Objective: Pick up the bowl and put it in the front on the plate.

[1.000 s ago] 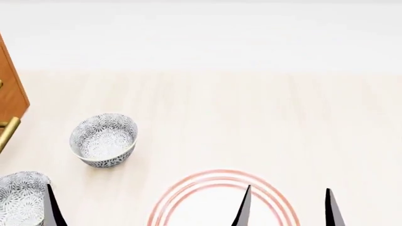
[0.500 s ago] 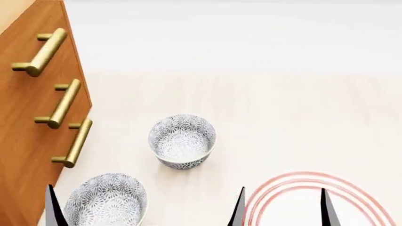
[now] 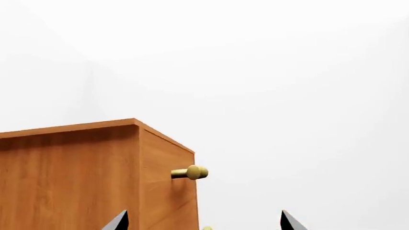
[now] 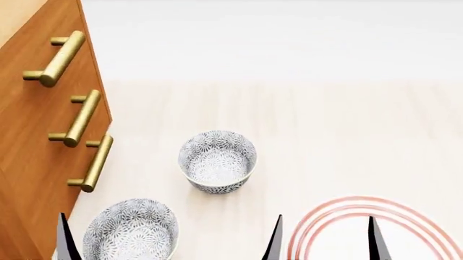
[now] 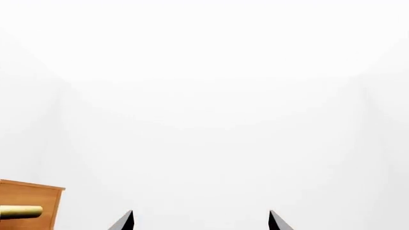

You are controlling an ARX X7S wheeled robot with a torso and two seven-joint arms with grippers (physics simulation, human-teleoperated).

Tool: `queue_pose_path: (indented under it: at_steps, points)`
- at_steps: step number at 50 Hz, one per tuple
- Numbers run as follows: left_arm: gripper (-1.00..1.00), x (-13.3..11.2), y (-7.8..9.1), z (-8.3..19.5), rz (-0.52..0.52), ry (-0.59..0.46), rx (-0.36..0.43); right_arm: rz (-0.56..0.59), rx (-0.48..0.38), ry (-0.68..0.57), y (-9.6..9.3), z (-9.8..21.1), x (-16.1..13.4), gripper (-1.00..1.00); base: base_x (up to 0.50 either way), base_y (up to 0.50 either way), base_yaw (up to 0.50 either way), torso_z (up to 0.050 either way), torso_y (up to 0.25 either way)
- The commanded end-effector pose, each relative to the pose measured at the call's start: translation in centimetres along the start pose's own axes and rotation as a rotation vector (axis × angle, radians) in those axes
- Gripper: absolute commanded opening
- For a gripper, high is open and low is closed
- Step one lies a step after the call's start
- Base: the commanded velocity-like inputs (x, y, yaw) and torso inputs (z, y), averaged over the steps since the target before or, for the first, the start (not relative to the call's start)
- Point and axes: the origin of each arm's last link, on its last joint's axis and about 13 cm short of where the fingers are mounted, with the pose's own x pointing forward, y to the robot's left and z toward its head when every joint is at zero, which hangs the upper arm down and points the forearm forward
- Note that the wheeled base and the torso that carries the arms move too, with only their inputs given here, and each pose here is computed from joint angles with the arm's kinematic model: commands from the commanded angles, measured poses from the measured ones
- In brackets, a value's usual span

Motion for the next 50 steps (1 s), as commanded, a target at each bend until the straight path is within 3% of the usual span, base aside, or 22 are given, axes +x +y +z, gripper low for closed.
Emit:
queue_pose_path:
  at_steps: [1,14,18,32,36,46,50]
  points:
    - [1.0,0.0,-0.1,-0.1,-0.007,0.012,0.035,-0.003,-0.002,0.008,-0.1,-0.1,0.0,1.0,0.0,0.0,0.0,0.0,-0.25]
    - [1.0,0.0,-0.1,-0.1,0.0,0.013,0.031,-0.01,0.001,0.015,-0.1,-0.1,0.1,1.0,0.0,0.0,0.0,0.0,-0.25]
    - [1.0,0.0,-0.1,-0.1,-0.002,0.018,0.024,-0.009,0.003,0.026,-0.1,-0.2,0.1,1.0,0.0,0.0,0.0,0.0,0.0]
    - [1.0,-0.2,-0.2,-0.2,-0.025,0.018,0.019,-0.004,0.023,0.215,0.2,-1.5,1.2,1.0,0.0,0.0,0.0,0.0,0.0]
    - [1.0,-0.2,-0.2,-0.1,-0.023,0.011,0.019,-0.016,0.068,0.312,0.7,-1.0,5.3,1.0,0.0,0.0,0.0,0.0,0.0]
    - [1.0,-0.2,-0.2,-0.2,-0.021,0.012,0.016,0.051,-0.011,0.387,0.4,0.4,16.1,1.0,0.0,0.0,0.0,0.0,0.0]
    - [1.0,-0.2,-0.2,-0.3,-0.021,0.017,0.014,0.063,0.065,0.446,0.6,0.8,21.0,1.0,0.0,0.0,0.0,0.0,0.0]
